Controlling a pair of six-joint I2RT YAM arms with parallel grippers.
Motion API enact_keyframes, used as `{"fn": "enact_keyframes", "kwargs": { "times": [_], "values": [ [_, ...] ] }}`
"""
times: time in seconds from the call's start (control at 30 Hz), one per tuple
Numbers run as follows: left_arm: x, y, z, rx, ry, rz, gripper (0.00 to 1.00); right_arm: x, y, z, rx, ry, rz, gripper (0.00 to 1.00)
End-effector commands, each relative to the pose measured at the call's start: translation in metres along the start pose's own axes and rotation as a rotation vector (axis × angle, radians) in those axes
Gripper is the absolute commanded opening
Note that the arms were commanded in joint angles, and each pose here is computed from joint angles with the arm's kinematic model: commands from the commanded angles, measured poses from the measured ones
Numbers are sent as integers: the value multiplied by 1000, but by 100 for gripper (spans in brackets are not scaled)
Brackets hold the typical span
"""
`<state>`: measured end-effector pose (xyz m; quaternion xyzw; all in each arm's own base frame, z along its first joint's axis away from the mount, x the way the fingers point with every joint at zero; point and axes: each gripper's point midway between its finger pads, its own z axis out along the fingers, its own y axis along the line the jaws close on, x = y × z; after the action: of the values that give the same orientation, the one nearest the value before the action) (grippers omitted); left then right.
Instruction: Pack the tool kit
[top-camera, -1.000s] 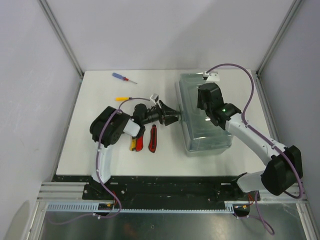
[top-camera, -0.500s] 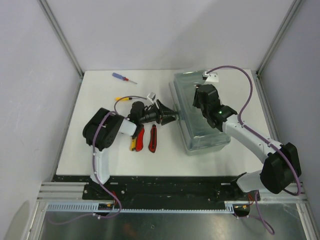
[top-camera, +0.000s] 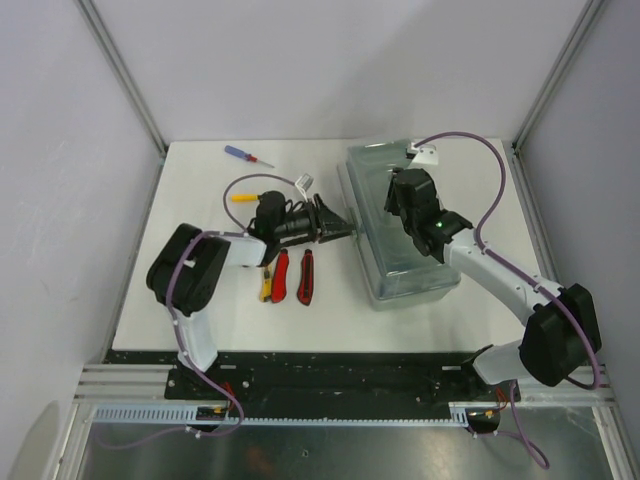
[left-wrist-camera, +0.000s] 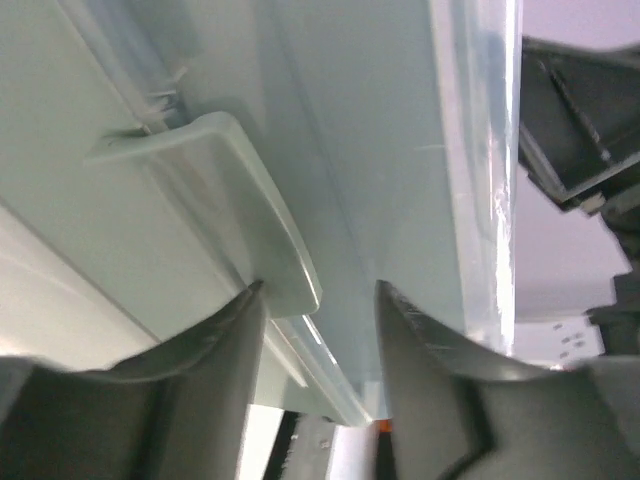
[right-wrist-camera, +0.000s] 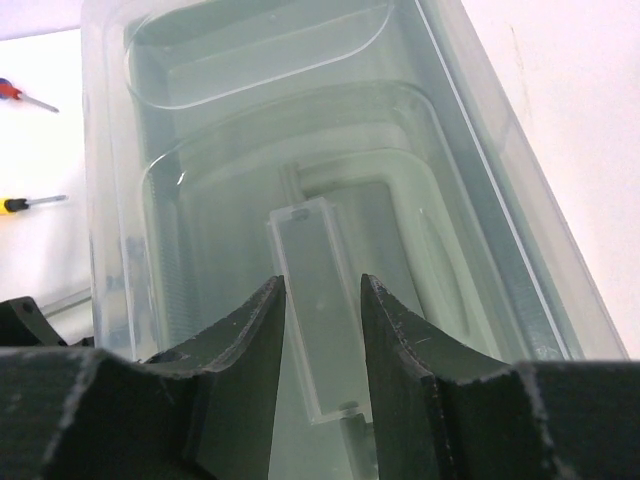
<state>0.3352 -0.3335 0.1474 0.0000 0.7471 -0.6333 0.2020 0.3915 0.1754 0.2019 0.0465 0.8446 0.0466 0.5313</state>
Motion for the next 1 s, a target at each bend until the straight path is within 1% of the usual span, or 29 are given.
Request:
{"fn": "enact_keyframes", "kwargs": {
  "times": [0.0, 0.03, 0.07, 0.13, 0.2, 0.3, 0.5, 0.63, 0.77, 0.97],
  "values": [
    [6, -27, 5, 63, 33, 103, 67, 229, -38, -47, 53, 787, -180, 40],
    [7, -22, 4, 54, 29, 96, 78, 229, -37, -47, 50, 787, -177, 40],
    [7, -19, 3, 51, 20, 96, 85, 230, -37, -47, 47, 789, -175, 40],
    [7, -15, 0, 49, 2, 90, 95, 232, -35, -46, 42, 794, -170, 41],
    [5, -12, -4, 57, -22, 75, 98, 232, -34, -46, 40, 793, -167, 41],
    [0, -9, -11, 91, -74, 45, 99, 233, -33, -44, 35, 795, -159, 41],
    [-19, -15, -16, 216, -181, 3, 100, 237, -30, -43, 23, 806, -156, 41],
    [-41, -7, -18, 227, -244, -14, 99, 238, -30, -43, 17, 809, -151, 41],
    [-52, -1, -11, 236, -264, -40, 99, 238, -33, -44, 18, 815, -146, 41],
    [-65, -1, 0, 276, -256, -76, 99, 240, -37, -44, 17, 821, -142, 41]
  ]
}}
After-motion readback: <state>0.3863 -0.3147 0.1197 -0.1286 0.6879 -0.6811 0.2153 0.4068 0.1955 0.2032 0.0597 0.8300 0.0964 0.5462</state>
